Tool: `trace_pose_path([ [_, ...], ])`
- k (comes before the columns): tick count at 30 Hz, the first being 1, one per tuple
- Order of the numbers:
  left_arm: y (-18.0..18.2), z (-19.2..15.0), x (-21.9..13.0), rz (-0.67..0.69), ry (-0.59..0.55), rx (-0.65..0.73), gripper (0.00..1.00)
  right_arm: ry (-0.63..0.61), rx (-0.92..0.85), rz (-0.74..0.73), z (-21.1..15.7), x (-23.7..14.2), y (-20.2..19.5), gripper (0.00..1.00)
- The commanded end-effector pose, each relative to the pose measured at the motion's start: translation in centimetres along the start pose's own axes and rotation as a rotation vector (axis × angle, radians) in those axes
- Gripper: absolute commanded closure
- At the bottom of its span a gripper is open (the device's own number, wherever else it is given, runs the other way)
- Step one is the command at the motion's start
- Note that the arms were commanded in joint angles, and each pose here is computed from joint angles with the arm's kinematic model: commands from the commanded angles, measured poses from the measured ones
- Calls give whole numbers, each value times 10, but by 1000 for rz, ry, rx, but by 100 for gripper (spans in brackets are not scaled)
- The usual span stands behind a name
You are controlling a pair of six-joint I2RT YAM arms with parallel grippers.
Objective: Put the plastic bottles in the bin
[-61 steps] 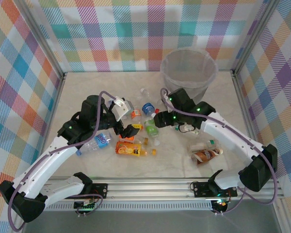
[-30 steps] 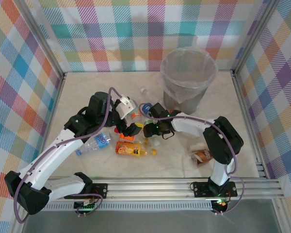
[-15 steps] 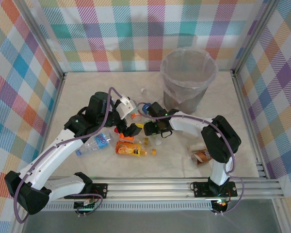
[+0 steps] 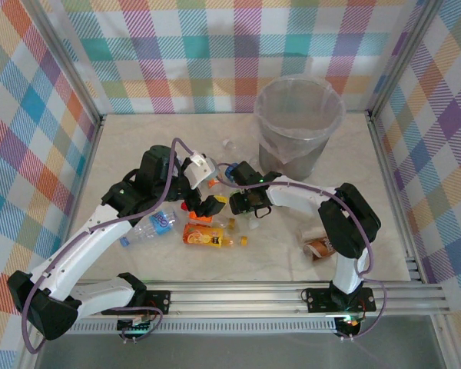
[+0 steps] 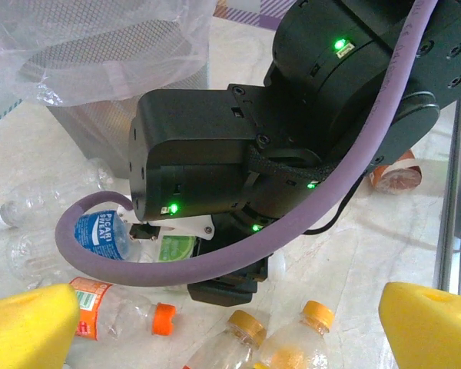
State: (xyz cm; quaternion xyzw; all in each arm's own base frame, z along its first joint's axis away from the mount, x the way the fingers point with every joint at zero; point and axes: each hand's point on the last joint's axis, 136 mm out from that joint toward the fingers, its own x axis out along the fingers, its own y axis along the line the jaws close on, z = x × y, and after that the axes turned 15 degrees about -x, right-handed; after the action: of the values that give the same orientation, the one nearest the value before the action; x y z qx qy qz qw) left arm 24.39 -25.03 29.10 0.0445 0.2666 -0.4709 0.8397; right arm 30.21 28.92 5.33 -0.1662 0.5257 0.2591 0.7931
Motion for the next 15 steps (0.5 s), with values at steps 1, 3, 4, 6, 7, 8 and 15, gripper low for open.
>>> trace_pose_path([
  [1,-8,15,-8,-22,-64,-1,0,-71,-2,34,18,-29,7,41],
  [3,-8,20,-11,-14,-101,-15,0,-101,-1,46,24,-42,8,42],
  [4,-7,23,-12,-9,-123,-27,0,-112,-3,49,26,-47,9,42],
  [6,-5,30,-15,-2,-182,-57,0,-138,-9,53,31,-60,9,42],
  [7,-5,31,-17,-2,-200,-72,0,-152,-10,56,34,-67,8,42],
  [8,-6,39,-20,-5,-244,-73,0,-168,-13,61,37,-75,9,42],
  [15,-12,48,-25,-55,-304,-113,0,-306,-28,115,62,-139,11,42],
])
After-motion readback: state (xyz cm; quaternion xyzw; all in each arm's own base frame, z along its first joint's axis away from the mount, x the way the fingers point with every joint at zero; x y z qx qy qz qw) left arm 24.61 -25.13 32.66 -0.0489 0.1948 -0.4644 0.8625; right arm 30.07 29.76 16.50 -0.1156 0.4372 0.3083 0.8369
